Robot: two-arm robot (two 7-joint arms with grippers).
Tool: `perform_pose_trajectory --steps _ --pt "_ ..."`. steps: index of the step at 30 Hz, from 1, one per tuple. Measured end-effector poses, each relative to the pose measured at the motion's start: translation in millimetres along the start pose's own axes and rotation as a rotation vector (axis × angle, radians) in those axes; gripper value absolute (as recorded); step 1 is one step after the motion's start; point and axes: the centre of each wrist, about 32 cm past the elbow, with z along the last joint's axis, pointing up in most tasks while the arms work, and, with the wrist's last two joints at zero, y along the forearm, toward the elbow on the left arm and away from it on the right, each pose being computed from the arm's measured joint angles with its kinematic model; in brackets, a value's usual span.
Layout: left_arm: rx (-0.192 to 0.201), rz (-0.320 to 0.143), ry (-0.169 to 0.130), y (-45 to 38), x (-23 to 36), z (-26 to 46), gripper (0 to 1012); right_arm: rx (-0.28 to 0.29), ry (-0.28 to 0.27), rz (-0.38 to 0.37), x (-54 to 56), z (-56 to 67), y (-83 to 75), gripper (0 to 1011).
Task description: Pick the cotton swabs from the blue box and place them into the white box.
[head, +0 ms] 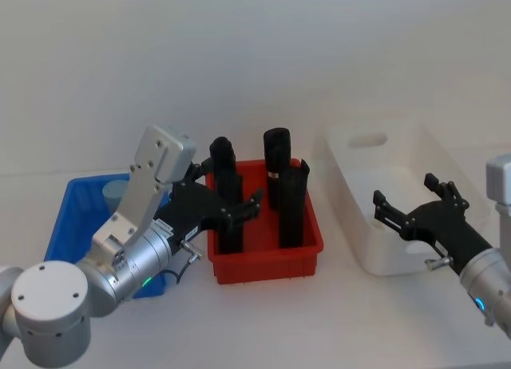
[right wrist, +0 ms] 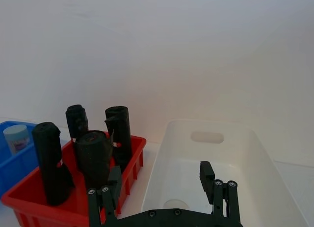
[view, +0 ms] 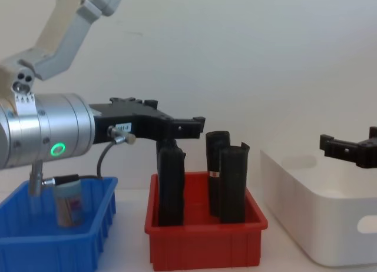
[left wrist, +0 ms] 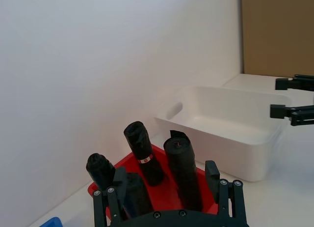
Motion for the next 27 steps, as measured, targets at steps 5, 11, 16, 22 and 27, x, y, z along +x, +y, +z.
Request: perform_pose_trajectory --steps 5,11,16,22,27 --pt "-0.021 0.050 -0.011 2.5 -10.9 -10.2 1004 0.006 0.004 0.003 -9.0 0.7 -13.5 1001" --pt "-0.047 0.108 -0.020 6.0 -23.6 -21.7 1004 0.013 0.011 0.007 -19.1 2.2 -28.6 1002" --pt "-0.069 0.154 -0.026 9.2 -34.3 -30.8 1004 0.017 0.016 0.009 -25.1 3.7 -37.8 1002" --pt "-0.084 0.185 -0.028 11.6 -41.5 -36.7 1004 0.018 0.018 0.009 -27.3 4.0 -41.2 1001" --pt "-0.089 0.194 -0.029 12.3 -43.6 -38.5 1004 0.018 0.019 0.009 -27.5 4.2 -41.3 1002"
